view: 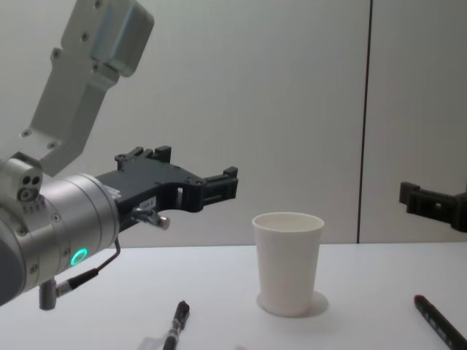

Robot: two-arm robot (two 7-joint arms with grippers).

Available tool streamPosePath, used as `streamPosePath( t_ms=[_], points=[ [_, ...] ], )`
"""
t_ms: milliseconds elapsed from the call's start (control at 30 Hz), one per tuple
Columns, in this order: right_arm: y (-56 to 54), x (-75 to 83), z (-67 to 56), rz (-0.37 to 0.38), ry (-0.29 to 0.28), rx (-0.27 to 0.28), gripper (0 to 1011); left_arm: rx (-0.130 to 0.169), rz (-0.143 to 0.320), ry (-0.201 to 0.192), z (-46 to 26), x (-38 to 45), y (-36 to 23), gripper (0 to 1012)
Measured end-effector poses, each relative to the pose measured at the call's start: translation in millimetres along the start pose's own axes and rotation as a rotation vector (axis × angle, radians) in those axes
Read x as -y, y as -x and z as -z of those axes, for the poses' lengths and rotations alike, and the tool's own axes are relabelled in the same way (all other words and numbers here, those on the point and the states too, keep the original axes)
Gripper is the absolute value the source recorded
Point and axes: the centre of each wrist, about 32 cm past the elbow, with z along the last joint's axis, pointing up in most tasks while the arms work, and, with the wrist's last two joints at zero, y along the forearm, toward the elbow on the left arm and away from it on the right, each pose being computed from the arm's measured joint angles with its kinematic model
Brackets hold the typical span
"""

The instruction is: Place the pen into the pen holder.

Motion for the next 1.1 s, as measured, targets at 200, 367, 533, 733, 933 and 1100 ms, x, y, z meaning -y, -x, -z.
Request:
streamPosePath(
  t_ms=[200,367,533,733,933,1100],
  points=[
    [0.0,0.0,0.0,0.0,0.0,0.0,1001,0.0,0.0,0.0,0.0,0.0,0.0,1000],
    [0.0,0.0,0.0,0.0,0.0,0.0,1001,0.0,0.0,0.0,0.0,0.0,0.0,1000],
    [0.0,0.0,0.0,0.0,0.0,0.0,1001,0.0,0.0,0.0,0.0,0.0,0.0,1000],
    [0.0,0.0,0.0,0.0,0.0,0.0,1001,0.0,0.0,0.0,0.0,0.0,0.0,1000],
    [0.0,0.0,0.0,0.0,0.0,0.0,1001,0.0,0.0,0.0,0.0,0.0,0.0,1000],
    [0.0,0.0,0.0,0.0,0.0,0.0,1001,0.0,0.0,0.0,0.0,0.0,0.0,1000]
  ],
)
